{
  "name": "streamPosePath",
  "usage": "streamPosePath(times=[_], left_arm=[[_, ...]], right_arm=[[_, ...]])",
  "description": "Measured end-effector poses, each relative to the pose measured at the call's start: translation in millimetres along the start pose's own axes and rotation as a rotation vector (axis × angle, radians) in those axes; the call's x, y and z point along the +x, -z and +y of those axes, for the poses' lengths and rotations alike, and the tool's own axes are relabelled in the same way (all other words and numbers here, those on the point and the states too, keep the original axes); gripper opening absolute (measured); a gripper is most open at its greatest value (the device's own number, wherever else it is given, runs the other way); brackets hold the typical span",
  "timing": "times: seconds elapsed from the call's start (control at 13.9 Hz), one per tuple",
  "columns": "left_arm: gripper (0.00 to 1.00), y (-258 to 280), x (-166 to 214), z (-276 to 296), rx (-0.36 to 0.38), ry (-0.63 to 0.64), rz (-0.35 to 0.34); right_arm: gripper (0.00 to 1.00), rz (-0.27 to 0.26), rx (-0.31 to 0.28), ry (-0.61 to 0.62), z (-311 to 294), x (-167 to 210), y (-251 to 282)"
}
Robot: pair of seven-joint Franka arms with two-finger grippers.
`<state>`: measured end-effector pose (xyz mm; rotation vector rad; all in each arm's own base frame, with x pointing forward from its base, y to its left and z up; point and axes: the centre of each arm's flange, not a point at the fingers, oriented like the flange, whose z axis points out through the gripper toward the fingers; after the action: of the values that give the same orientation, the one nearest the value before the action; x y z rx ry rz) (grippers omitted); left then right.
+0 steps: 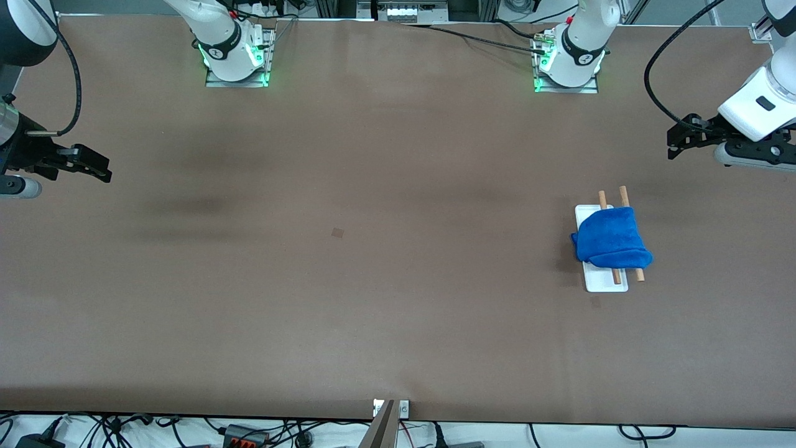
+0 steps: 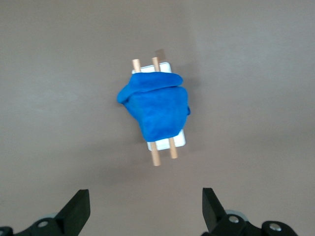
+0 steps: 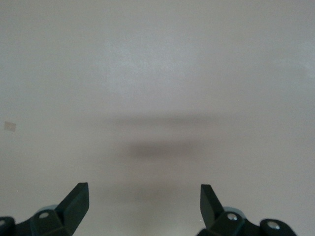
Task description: Pass towel and hang on rack
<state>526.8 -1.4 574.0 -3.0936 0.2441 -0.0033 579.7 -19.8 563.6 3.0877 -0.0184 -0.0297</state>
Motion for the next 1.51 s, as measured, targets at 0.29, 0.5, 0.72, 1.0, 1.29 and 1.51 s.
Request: streamPosePath(times=[0.29,0.5,0.72,1.0,1.29,1.51], left_arm=[[1.0,0,0,4,-0.022,0.05,-0.002],[1.0,-3,0,4,-0.028,0.053,-0.018],[1.0,-4,6,2,-0.044,0.052,-0.08],[1.0,-10,29,-6,-0.062,0.054,-0.132],[1.0,-7,28,-2,-0.061,0.047,-0.129],[1.0,-5,22,8,-0.056,0.031,-0.129]], right_arm=[[1.0,0.002,0.0,0.0,0,0,1],[1.0,0.002,0.0,0.0,0,0,1],[1.0,0.003,0.0,0.0,0,0,1],[1.0,0.003,0.0,0.0,0,0,1],[1.0,0.003,0.0,0.0,0,0,1],[1.0,0.003,0.0,0.0,0,0,1]])
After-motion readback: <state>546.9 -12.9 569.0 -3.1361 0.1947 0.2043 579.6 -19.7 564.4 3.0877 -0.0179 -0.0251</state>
